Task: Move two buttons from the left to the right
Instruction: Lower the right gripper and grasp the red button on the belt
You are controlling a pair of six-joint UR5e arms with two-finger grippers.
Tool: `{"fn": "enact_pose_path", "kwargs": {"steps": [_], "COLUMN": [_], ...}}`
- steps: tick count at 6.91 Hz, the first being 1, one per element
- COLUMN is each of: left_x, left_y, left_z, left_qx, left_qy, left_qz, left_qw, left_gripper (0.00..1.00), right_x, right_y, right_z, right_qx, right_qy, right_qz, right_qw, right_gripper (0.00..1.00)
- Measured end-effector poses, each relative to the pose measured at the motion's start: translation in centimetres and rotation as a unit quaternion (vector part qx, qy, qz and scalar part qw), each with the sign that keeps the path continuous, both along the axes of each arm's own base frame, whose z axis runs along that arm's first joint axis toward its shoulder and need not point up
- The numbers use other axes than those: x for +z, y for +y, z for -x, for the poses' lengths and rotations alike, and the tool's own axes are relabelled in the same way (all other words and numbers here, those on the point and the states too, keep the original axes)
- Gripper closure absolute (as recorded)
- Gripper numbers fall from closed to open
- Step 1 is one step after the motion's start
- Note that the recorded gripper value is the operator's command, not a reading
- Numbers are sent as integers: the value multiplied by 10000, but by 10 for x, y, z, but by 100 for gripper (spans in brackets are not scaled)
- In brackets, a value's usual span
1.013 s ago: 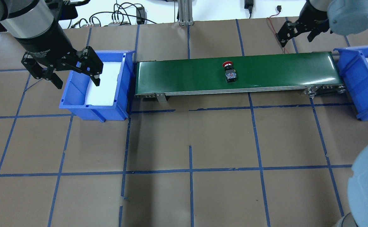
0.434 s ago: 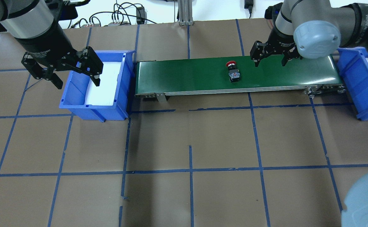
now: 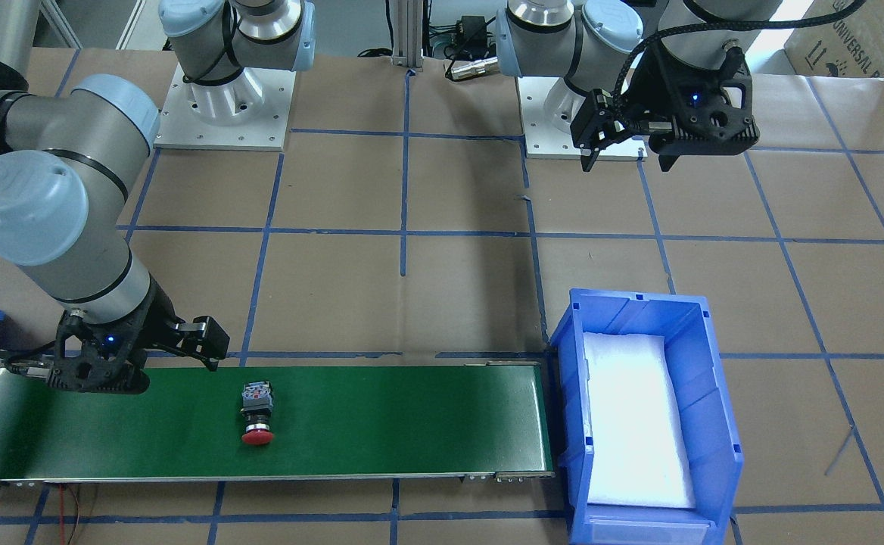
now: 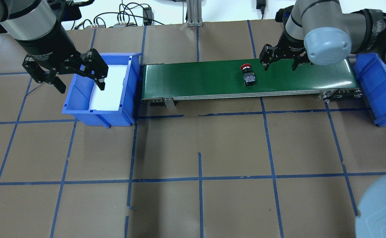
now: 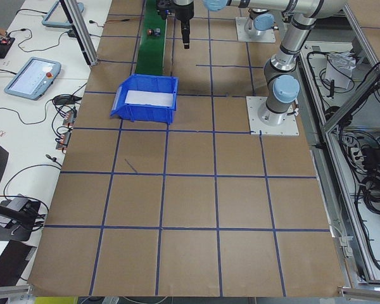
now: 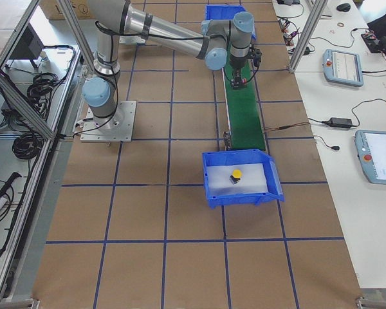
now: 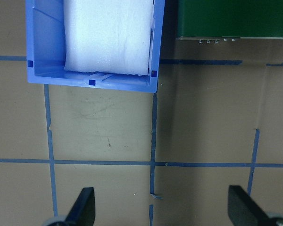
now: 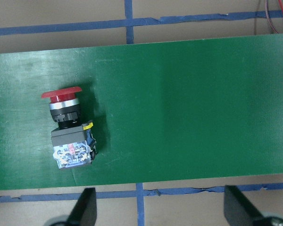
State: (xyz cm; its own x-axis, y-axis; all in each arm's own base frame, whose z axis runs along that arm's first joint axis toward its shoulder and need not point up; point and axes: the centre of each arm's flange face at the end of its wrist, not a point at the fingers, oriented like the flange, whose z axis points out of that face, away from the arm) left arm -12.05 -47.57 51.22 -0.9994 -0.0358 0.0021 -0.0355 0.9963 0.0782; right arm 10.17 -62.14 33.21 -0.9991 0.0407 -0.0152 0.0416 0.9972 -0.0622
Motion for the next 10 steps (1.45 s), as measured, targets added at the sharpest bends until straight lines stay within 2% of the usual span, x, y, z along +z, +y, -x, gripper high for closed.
{"fn": "enact_pose_path", "kwargs": {"steps": [5, 10], "left_x": [0, 0], "left_y": [0, 0], "left_z": [-1, -1], "left_qx": [7, 8], "left_qy": [0, 0], "left_qz": [-3, -5], "left_qw": [10000, 10000], "left_gripper": [0, 0], "right_x": [-26, -52], "right_y": [-14, -24], "right_z": [-14, -17], "right_qx": [108, 130], "right_qy": [-1, -140], "right_qz": [163, 158], "right_qw": [9998, 9997], "right_gripper": [6, 6]}}
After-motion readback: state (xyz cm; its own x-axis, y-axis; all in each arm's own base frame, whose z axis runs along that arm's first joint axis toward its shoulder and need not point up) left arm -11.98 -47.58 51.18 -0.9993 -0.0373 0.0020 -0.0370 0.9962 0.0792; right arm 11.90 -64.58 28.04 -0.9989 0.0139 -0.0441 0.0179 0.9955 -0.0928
